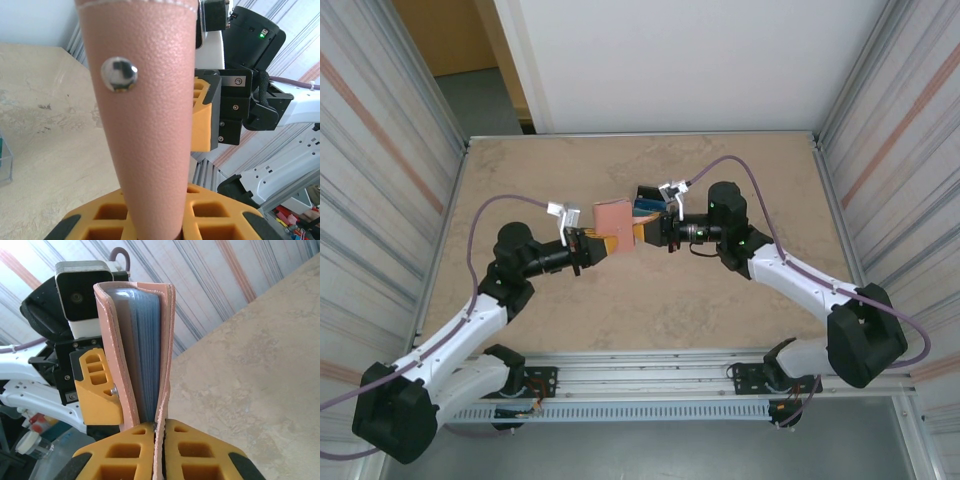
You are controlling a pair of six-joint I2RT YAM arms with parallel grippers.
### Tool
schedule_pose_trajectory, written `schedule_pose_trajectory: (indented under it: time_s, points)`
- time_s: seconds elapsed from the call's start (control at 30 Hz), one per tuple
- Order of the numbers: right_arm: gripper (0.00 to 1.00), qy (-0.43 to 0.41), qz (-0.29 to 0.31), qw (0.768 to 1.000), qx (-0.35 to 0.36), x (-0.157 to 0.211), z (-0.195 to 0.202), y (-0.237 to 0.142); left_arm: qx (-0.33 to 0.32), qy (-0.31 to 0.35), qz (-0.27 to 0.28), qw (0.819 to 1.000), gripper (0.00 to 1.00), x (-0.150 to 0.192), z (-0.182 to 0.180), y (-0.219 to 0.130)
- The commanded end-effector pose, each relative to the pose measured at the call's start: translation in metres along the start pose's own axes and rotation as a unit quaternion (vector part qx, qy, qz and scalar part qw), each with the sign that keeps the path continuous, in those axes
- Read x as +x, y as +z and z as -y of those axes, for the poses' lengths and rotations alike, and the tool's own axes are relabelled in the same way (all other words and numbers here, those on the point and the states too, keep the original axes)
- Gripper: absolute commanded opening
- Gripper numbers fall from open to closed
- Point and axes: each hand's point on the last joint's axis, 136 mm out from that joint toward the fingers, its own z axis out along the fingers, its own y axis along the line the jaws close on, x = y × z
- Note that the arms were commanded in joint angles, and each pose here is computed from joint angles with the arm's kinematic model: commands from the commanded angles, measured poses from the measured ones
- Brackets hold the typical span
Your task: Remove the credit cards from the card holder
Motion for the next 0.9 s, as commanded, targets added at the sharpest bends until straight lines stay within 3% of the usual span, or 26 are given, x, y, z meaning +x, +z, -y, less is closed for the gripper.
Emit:
schedule_pose_trajectory:
  time_s: [0.0,0.17,0.3,0.37,0.5,0.67,0.87]
  points:
    - [0.04,-0.022,-0.027,0.997,-0.072,0.007,-0.043,0.010,0.050,0.034,0.007,0.998,0.02,-0.011,0.025,0.004]
    - [0.00,-0.007,-0.021,1.000,0.000,0.007,-0.022,0.007,0.024,0.012,-0.001,1.000,0.19,-0.007,0.012,0.007]
    - [0.00,0.013,-0.016,0.998,0.061,0.007,-0.004,0.003,0.015,-0.010,-0.011,1.000,0.49,-0.002,0.003,0.011]
    - [0.00,0.022,-0.014,0.996,0.090,0.007,0.005,0.002,0.018,-0.019,-0.017,1.000,0.60,0.000,0.001,0.014]
    - [0.00,0.032,-0.011,0.990,0.138,0.008,0.018,0.000,0.020,-0.034,-0.029,0.999,0.69,0.004,-0.002,0.021]
    - [0.00,0.046,-0.008,0.978,0.201,0.008,0.035,-0.008,0.009,-0.048,-0.033,0.998,0.90,0.008,-0.009,0.025]
    - [0.00,0.045,0.003,0.973,0.226,0.003,0.036,-0.012,-0.029,-0.070,-0.042,0.996,0.97,0.013,-0.026,0.030]
